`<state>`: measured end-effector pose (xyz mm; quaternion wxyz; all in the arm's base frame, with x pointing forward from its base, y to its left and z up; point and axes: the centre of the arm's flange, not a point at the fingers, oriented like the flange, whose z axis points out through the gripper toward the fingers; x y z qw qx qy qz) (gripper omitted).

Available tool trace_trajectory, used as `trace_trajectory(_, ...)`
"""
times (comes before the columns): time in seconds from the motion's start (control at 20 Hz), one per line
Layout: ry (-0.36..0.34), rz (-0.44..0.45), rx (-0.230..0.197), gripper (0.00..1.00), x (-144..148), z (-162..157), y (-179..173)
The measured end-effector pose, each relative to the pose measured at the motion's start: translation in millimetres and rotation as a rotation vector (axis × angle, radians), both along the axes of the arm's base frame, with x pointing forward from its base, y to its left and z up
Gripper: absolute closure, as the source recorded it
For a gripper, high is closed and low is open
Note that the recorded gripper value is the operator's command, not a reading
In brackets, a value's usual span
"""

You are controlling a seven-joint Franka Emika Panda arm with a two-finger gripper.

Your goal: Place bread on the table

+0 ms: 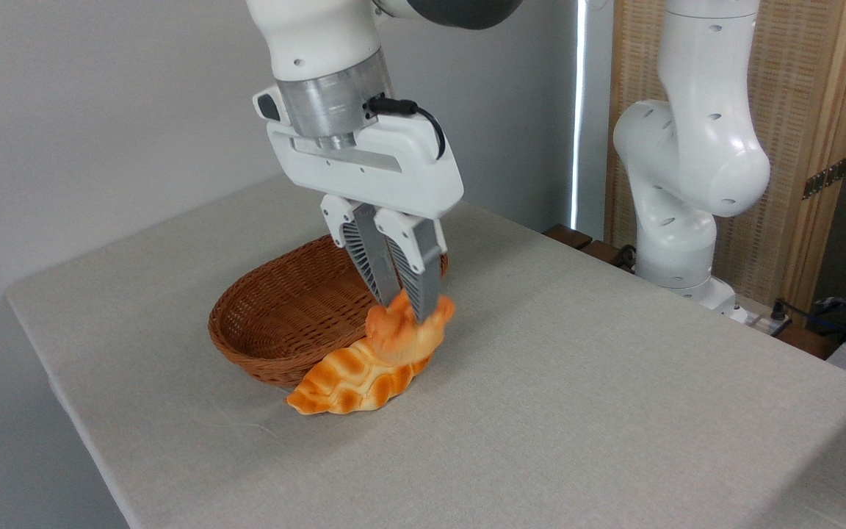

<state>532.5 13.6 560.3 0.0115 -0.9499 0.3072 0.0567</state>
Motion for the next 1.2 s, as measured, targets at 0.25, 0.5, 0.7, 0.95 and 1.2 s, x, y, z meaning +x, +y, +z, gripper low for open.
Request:
trace_trajectory(0.25, 0.006, 0.034, 0.000, 0.00, 0.7, -3.1, 16.5)
trace_trajectory(0.5, -0.012, 0.034, -0.001, 0.00, 1.6, 4.0, 16.7)
trace_trajectory(0.7, -0.148, 0.040, -0.091, 0.00, 4.1, 68.4, 9.0)
trace_trajectory(0.95, -0.176, 0.036, -0.161, 0.00, 5.9, 84.2, -3.4)
trace_trajectory(1.2, -0.152, 0.049, -0.180, 0.00, 13.4, 71.6, -11.6)
